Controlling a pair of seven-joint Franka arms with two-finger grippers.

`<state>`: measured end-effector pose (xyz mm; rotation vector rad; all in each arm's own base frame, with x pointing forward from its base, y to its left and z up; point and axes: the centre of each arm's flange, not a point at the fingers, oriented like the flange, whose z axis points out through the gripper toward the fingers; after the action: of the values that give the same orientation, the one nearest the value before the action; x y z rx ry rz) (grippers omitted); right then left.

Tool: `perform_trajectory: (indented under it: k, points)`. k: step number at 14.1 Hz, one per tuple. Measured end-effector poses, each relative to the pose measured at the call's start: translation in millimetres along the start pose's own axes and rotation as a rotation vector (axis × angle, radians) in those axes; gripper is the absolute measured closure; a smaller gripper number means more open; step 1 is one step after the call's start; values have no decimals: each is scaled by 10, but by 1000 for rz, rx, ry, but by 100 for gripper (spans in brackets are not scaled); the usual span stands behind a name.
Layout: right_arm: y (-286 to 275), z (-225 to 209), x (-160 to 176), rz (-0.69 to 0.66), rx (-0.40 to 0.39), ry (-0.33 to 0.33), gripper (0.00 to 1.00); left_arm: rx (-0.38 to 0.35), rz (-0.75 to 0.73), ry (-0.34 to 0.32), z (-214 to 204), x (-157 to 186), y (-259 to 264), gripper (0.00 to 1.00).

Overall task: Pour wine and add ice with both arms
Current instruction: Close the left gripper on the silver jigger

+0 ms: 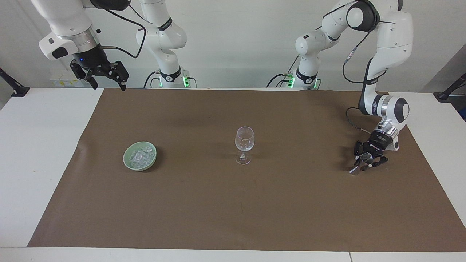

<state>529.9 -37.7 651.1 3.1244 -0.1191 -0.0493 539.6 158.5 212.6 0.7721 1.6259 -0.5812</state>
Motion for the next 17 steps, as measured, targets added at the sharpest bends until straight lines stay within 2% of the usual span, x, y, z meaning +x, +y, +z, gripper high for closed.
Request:
perform_trajectory:
  k: [8, 17]
  points:
    - [0, 0, 0, 0, 0, 0, 0, 0, 2, 0, 2, 0, -1, 79]
    - [0, 0, 0, 0, 0, 0, 0, -3, 2, -2, 4, -2, 1, 79]
